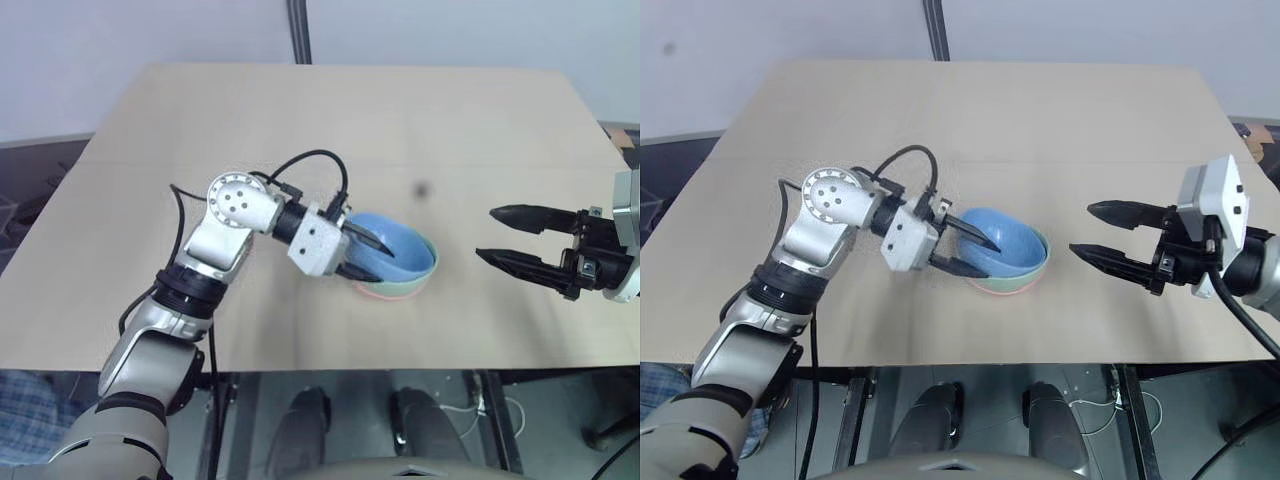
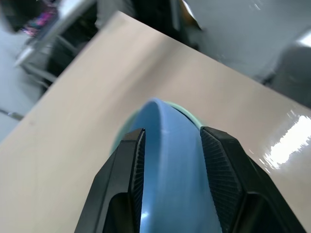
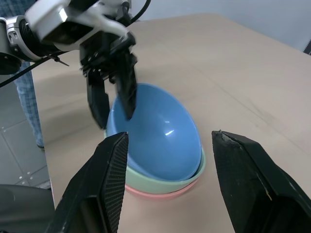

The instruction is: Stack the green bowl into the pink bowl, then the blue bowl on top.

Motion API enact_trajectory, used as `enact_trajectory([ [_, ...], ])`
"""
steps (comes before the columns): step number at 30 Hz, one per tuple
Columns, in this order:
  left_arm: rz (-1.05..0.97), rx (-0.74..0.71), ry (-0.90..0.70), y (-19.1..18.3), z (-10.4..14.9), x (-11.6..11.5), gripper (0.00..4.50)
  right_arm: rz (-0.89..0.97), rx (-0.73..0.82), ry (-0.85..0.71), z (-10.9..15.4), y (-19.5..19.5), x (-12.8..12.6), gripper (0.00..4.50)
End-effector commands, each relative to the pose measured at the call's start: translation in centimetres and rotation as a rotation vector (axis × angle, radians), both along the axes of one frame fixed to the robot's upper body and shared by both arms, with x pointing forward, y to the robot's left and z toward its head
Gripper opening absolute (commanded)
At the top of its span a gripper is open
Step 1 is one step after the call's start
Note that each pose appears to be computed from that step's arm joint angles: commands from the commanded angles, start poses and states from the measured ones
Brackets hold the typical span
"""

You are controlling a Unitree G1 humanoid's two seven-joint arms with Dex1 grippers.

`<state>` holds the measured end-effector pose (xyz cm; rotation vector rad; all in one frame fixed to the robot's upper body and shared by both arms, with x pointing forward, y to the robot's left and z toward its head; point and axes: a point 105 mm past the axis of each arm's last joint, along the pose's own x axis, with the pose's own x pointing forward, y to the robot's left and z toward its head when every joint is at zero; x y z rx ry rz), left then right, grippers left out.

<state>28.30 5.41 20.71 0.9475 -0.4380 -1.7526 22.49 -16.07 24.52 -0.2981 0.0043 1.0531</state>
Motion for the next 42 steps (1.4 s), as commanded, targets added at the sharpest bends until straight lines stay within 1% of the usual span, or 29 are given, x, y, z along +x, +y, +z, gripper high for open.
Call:
enact_trajectory([
  [1, 0.073, -0.154, 0.069, 0.7, 2.9, 0.1, 2.01, 0.008, -0.010, -0.044, 0.8, -0.1, -0.4, 2.88],
  [4, 0.159, -0.221, 0.189, 2.4, 3.4, 0.1, 2.01, 0.008, -0.011, -0.034, 0.6, -0.2, -0.5, 2.88],
  [5, 0.202, -0.264, 0.249, 3.2, 3.9, 0.2, 2.01, 0.006, -0.012, -0.029, 0.5, -0.3, -0.5, 2.88],
  [10, 0.361, -0.403, 0.442, 6.3, 5.4, 0.2, 2.01, -0.001, -0.013, -0.019, 0.3, -0.6, -0.6, 2.88],
  [12, 0.453, -0.462, 0.504, 7.9, 5.7, 0.7, 2.01, -0.002, -0.013, -0.017, 0.2, -0.7, -0.6, 2.88],
  [13, 0.524, -0.494, 0.510, 8.9, 5.7, 1.2, 2.01, -0.003, -0.013, -0.015, 0.2, -0.7, -0.6, 2.88],
  [16, 0.758, -0.571, 0.521, 12.6, 4.8, 2.5, 2.01, -0.011, -0.007, -0.004, 0.0, -1.1, -0.6, 2.88],
  [18, 0.856, -0.595, 0.538, 14.1, 4.1, 2.5, 2.01, -0.022, -0.002, 0.009, -0.3, -1.5, -0.7, 2.88],
  [20, 0.955, -0.562, 0.562, 15.0, 2.5, 2.1, 2.01, -0.044, 0.006, 0.016, -0.8, -2.2, -0.7, 2.88],
  [22, 1.014, -0.514, 0.572, 15.2, 0.8, 1.3, 2.01, -0.061, 0.038, 0.007, -1.0, -3.0, -0.6, 2.88],
  [24, 1.023, -0.491, 0.587, 15.0, -0.3, 0.1, 2.01, -0.052, 0.066, 0.005, -1.5, -3.8, -1.0, 2.88],
  [28, 1.000, -0.466, 0.574, 14.6, -1.3, -1.0, 2.01, -0.055, 0.074, 0.011, -2.4, -4.9, -1.2, 2.88],
  [35, 0.949, -0.483, 0.569, 13.9, -1.4, -1.6, 2.01, -0.079, 0.008, 0.001, -4.3, -6.1, -1.2, 2.88],
  [42, 0.913, -0.459, 0.577, 13.4, -1.7, -1.7, 2.01, -0.096, -0.016, 0.013, -5.1, -6.5, -1.7, 2.88],
])
